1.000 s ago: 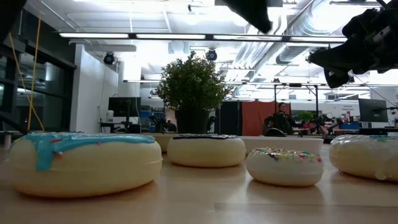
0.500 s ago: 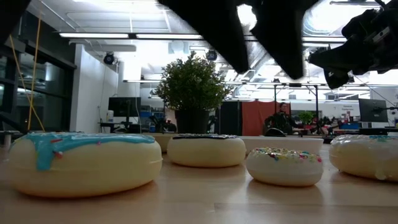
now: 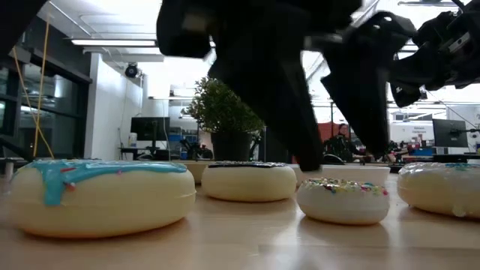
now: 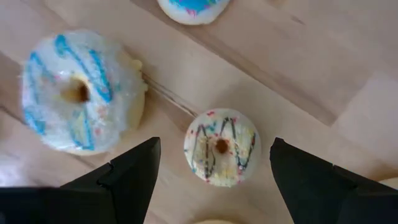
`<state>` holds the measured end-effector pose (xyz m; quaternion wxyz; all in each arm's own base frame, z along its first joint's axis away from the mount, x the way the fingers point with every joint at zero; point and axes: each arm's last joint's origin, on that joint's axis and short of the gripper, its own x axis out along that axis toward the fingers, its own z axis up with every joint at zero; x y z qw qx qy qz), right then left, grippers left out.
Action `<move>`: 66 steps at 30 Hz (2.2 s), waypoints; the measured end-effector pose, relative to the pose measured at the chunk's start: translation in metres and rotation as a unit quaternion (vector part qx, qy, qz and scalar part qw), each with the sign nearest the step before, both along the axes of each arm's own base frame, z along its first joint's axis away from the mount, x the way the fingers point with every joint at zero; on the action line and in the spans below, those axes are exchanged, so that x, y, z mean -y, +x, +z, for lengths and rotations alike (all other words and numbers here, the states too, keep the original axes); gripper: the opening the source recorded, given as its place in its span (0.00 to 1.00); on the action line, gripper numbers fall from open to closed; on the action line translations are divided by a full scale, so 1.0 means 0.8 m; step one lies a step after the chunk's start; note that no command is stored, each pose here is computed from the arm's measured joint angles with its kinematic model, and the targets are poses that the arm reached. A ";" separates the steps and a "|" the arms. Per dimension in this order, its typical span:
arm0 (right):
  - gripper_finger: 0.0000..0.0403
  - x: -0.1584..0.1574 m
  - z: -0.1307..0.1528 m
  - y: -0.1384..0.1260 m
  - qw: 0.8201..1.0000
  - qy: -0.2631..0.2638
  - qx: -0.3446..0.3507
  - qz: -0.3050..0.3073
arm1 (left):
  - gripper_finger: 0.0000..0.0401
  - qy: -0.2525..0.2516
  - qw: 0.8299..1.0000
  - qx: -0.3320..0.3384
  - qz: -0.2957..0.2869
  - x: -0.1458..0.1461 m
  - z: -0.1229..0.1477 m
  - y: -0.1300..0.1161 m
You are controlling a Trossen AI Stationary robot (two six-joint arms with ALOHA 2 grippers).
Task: Pick & Place donuts
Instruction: Put the small white donut on the brown plate
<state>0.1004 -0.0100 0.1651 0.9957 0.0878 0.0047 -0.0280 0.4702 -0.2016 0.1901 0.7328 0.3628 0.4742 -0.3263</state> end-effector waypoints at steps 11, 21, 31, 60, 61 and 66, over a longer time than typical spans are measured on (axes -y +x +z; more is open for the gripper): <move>0.00 0.000 0.000 0.000 1.000 0.000 -0.002 0.000 | 0.73 -0.010 1.000 -0.001 -0.002 -0.010 -0.002 0.005; 0.00 0.000 0.000 0.000 1.000 0.000 -0.002 0.000 | 0.73 -0.028 1.000 -0.008 -0.011 -0.018 -0.002 0.009; 0.00 0.000 0.000 0.000 1.000 0.000 -0.002 0.000 | 0.73 -0.021 0.999 -0.021 -0.042 -0.020 -0.011 0.009; 0.00 0.000 0.000 0.000 1.000 0.000 -0.002 0.000 | 0.73 -0.041 0.997 -0.016 -0.071 -0.022 -0.018 0.014; 0.00 0.000 0.000 0.000 1.000 0.000 -0.002 0.000 | 0.73 -0.041 0.997 -0.016 -0.069 -0.024 -0.018 0.015; 0.00 0.000 0.000 0.000 1.000 0.000 -0.002 0.000 | 0.73 -0.046 0.996 -0.025 -0.069 -0.027 -0.019 0.014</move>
